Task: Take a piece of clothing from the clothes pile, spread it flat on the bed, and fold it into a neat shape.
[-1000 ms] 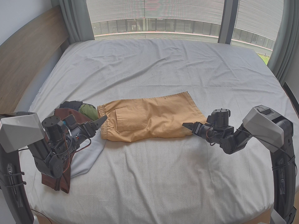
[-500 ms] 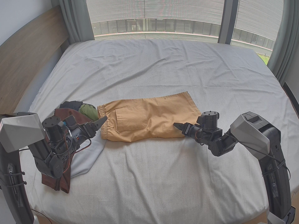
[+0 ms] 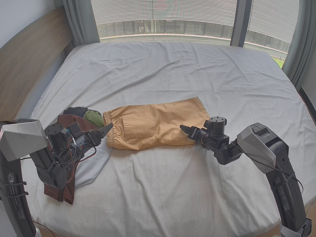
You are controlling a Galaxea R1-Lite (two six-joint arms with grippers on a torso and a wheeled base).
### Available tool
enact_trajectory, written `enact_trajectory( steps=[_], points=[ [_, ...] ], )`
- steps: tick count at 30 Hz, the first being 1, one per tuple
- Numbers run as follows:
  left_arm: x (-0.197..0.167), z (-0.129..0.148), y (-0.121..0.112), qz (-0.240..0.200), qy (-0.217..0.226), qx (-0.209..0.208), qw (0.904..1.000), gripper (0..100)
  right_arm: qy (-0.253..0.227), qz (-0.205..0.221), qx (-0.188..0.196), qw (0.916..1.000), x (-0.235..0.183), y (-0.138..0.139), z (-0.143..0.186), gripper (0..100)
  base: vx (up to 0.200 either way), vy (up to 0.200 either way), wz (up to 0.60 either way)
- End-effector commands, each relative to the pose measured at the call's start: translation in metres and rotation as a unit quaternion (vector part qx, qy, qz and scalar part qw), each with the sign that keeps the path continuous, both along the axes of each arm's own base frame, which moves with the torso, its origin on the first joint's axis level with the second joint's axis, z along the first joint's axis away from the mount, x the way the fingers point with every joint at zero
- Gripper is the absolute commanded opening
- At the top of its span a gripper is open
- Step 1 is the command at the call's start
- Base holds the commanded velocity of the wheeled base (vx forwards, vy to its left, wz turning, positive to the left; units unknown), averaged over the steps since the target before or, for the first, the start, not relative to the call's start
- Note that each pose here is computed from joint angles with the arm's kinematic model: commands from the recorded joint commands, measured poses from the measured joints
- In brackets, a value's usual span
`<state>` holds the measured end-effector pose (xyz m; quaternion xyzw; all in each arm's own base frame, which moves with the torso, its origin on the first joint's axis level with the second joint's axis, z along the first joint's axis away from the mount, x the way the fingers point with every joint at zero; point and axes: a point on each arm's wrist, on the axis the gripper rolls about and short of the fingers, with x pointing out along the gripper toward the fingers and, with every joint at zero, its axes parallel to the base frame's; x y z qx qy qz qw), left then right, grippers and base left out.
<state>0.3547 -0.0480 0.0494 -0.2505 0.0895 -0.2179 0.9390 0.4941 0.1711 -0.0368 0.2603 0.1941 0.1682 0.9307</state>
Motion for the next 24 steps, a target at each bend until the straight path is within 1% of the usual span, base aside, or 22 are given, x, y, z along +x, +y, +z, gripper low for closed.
enact_trajectory(
  steps=[1,7,8,13,15,17,24],
  points=[
    [0.0,-0.001,0.0,0.0,0.001,0.0,1.0,100,0.008,0.0,-0.002,1.0,-0.001,0.001,-0.007,100,0.0,0.0,0.0],
    [0.001,-0.003,0.001,0.001,0.004,0.0,1.0,100,0.01,-0.002,-0.003,0.9999,-0.001,-0.001,-0.009,100,0.0,0.0,0.0],
    [0.001,-0.004,0.001,0.001,0.005,0.0,1.0,100,0.01,-0.002,-0.003,0.9999,-0.001,-0.001,-0.009,0,0.0,0.0,0.0],
    [0.001,-0.003,0.001,0.001,0.004,0.0,1.0,100,0.012,-0.003,-0.004,0.9999,-0.003,-0.001,-0.008,0,0.0,0.0,0.0],
    [0.001,-0.003,0.001,0.002,0.004,0.0,1.0,100,0.021,-0.004,-0.008,0.9997,-0.007,-0.003,-0.01,0,0.0,0.0,0.0],
    [0.001,-0.004,0.001,0.002,0.005,0.0,1.0,100,0.012,-0.011,-0.01,0.9998,-0.009,-0.004,-0.002,0,0.0,0.0,0.0],
    [0.001,-0.005,0.002,0.002,0.007,-0.002,1.0,100,0.009,-0.01,-0.017,0.9998,-0.029,-0.01,0.011,0,0.0,0.0,0.0]
  ],
)
